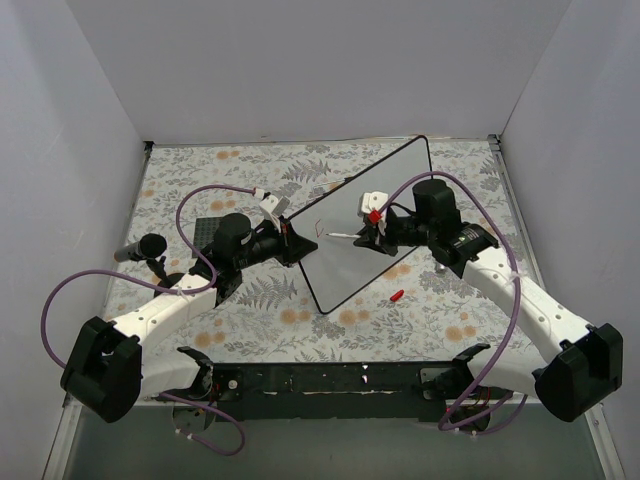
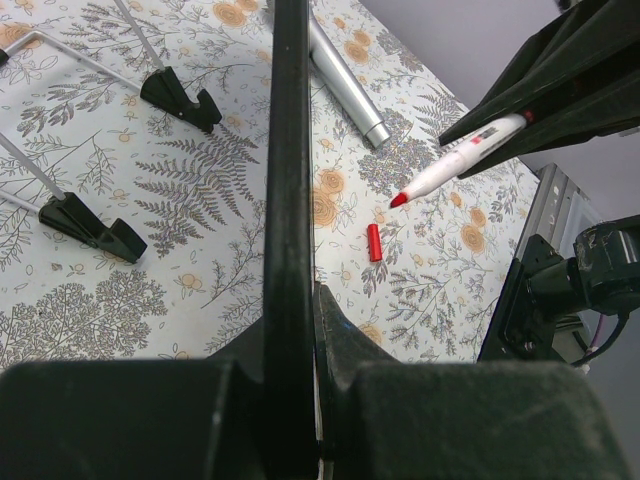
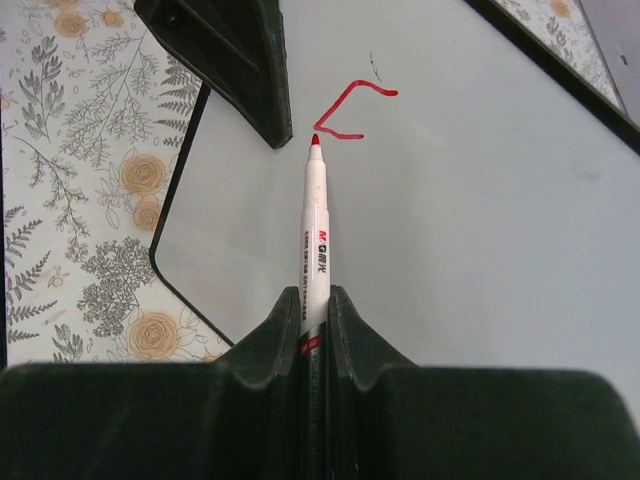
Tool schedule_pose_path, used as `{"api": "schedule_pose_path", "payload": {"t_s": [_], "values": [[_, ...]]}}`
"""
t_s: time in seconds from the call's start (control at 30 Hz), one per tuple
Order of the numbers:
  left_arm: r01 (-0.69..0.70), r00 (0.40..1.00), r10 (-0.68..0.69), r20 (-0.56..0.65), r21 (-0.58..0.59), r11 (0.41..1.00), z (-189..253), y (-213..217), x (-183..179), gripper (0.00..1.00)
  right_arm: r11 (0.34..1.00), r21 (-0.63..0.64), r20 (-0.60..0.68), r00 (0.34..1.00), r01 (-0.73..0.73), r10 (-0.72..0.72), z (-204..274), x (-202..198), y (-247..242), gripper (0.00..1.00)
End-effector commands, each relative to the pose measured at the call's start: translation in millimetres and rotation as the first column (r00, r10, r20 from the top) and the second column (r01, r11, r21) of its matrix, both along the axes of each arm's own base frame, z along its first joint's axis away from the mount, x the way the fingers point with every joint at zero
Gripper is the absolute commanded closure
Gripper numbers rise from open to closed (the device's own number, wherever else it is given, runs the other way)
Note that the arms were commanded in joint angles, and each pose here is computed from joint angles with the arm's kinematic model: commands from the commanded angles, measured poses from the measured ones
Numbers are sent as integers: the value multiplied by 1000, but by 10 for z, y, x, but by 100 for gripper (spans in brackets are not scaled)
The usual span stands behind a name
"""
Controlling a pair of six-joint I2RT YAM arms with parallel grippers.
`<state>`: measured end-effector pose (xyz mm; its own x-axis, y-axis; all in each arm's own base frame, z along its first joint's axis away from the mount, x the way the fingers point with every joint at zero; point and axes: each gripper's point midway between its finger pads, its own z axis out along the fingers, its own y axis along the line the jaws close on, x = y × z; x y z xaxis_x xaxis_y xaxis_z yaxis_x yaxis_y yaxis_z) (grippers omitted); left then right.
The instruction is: Write a sentence on the whiteboard
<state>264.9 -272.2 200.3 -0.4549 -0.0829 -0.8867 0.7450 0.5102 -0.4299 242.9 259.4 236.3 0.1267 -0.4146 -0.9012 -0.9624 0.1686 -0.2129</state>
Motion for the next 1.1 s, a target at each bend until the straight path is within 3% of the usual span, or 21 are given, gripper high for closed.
{"api": "schedule_pose_path", "payload": {"t_s": [0.0,1.07], "values": [[23,995,-23,92,6,1000,179,3,-15,100,999,3,34,998,-49,48,24,49,68,99],[41,995,-42,88,7,999,178,-23,-22,100,995,36,32,995,96,-97,130,410,118,99]]}}
